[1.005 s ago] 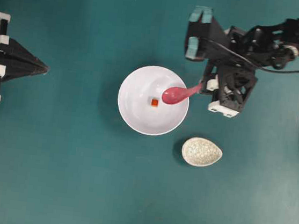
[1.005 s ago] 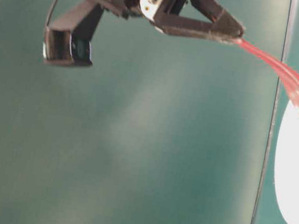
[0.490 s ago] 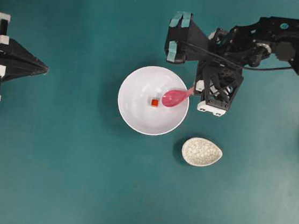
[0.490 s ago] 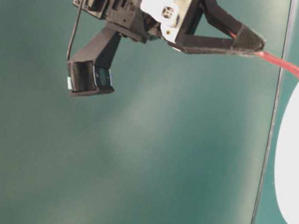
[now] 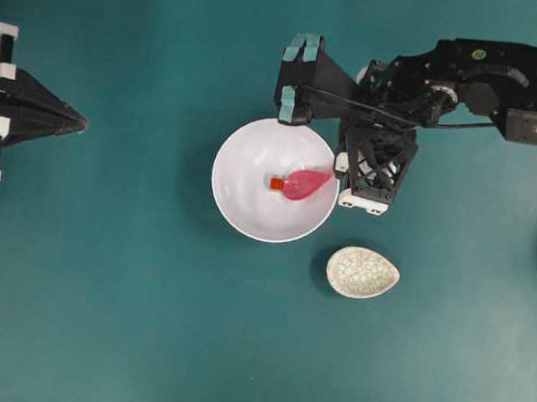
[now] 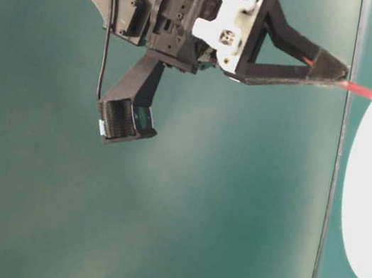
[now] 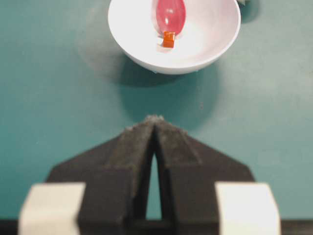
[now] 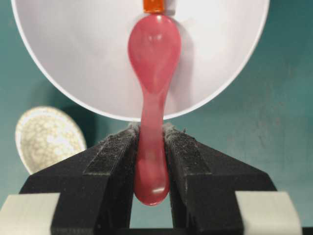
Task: Grip the spoon and scoop the red block from the bowl with right arm.
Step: 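Lower the spoon bowl into the white bowl beside the red cube, then push the spoon under the red cube and tilt it to scoop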
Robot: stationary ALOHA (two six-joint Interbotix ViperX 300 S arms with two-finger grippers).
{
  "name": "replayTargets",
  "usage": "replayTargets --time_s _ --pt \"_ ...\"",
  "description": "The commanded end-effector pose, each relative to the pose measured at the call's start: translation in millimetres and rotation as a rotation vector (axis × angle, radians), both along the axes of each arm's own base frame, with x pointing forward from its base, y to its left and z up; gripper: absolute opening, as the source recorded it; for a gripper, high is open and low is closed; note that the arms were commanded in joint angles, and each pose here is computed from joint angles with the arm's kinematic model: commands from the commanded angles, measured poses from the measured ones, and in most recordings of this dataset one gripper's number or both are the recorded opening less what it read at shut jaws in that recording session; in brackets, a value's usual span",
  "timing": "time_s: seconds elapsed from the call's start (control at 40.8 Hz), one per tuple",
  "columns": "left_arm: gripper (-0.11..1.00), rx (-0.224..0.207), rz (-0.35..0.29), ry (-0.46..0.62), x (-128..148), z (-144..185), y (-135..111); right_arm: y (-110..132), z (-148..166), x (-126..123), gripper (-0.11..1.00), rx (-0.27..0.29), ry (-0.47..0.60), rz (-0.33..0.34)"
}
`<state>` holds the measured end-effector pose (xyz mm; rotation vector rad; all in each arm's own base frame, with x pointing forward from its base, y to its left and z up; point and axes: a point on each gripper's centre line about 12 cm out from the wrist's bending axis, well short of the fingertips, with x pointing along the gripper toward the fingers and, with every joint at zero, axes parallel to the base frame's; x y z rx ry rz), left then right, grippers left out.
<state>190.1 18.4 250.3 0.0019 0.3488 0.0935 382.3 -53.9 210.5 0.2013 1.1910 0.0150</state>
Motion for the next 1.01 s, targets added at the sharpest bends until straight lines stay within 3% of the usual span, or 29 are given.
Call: replayTargets --time_s 0.0,0.736,0.981 --pt "0.00 0.008 0.000 -0.035 3 11 1 0 14 7 0.25 -0.006 -0.047 -0.001" --pt "0.00 0.008 0.002 -0.035 3 11 1 7 22 38 0.25 -0.006 -0.133 0.005" --pt "0.00 0.006 0.002 -0.035 3 11 1 6 25 43 0.25 0.019 -0.183 -0.063"
